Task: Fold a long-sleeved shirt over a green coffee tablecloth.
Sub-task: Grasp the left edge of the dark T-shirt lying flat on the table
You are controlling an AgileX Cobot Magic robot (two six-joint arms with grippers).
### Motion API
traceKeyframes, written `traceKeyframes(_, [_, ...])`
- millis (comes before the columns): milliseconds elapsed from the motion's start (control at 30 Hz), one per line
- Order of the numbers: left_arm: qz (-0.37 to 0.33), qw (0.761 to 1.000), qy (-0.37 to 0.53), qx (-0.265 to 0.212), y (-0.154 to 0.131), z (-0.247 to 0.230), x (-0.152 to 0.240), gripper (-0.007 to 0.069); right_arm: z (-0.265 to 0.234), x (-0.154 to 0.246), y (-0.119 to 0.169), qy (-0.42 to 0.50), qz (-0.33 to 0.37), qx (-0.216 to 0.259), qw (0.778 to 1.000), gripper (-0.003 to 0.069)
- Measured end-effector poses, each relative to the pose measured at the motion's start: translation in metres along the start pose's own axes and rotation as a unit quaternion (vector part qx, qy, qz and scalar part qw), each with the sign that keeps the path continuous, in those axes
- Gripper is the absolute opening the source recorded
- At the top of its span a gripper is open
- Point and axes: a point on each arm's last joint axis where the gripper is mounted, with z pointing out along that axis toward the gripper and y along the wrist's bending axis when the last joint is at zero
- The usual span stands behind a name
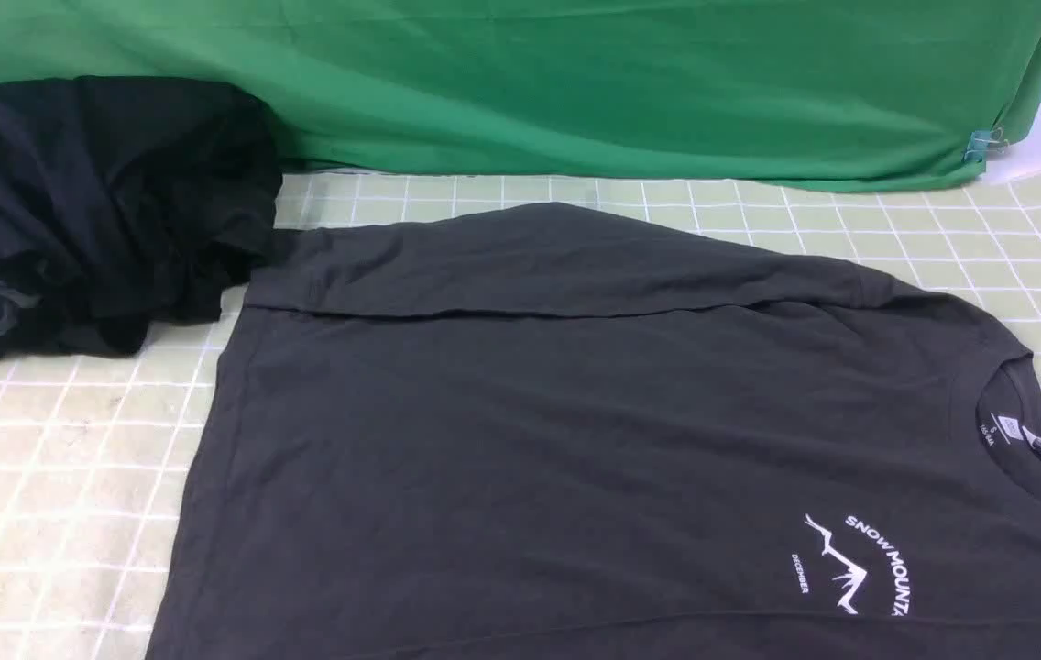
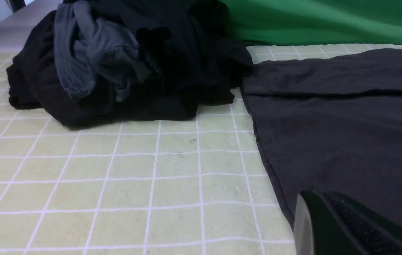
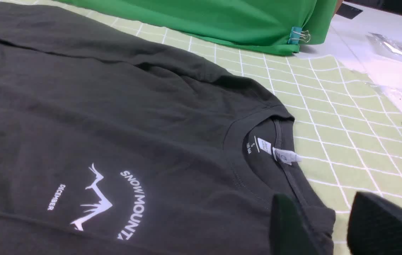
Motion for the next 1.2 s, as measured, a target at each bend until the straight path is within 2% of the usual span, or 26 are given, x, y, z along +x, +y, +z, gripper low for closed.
traceKeyframes(633, [0.006, 1.000, -0.001, -0.001, 0.000, 0.000, 0.000, 0.0018, 0.000, 0.000, 0.000, 0.000, 0.000, 0.000, 1.000, 0.0242])
traceKeyframes(733, [-0.071, 0.997, -0.034, 0.010, -0.001, 0.000, -0.006, 0.0018, 0.000, 0.000, 0.000, 0.000, 0.000, 0.000, 1.000, 0.0242])
traceKeyframes(833, [-0.202, 0.976, -0.082, 0.022, -0.001, -0.001, -0.015, 0.0018, 0.000, 0.000, 0.000, 0.000, 0.000, 0.000, 1.000, 0.0242])
traceKeyframes(900, [-0.264, 0.958, -0.110, 0.024, 0.001, -0.002, -0.020, 0.0018, 0.000, 0.000, 0.000, 0.000, 0.000, 0.000, 1.000, 0.0242])
traceKeyframes(1133, [-0.313, 0.933, -0.176, 0.018, 0.007, -0.006, -0.031, 0.0018, 0.000, 0.000, 0.000, -0.001, -0.010, 0.000, 1.000, 0.0242])
traceKeyframes(1200, [-0.336, 0.912, -0.233, 0.013, 0.012, -0.010, -0.039, 0.0018, 0.000, 0.000, 0.000, -0.001, -0.014, 0.000, 1.000, 0.0242])
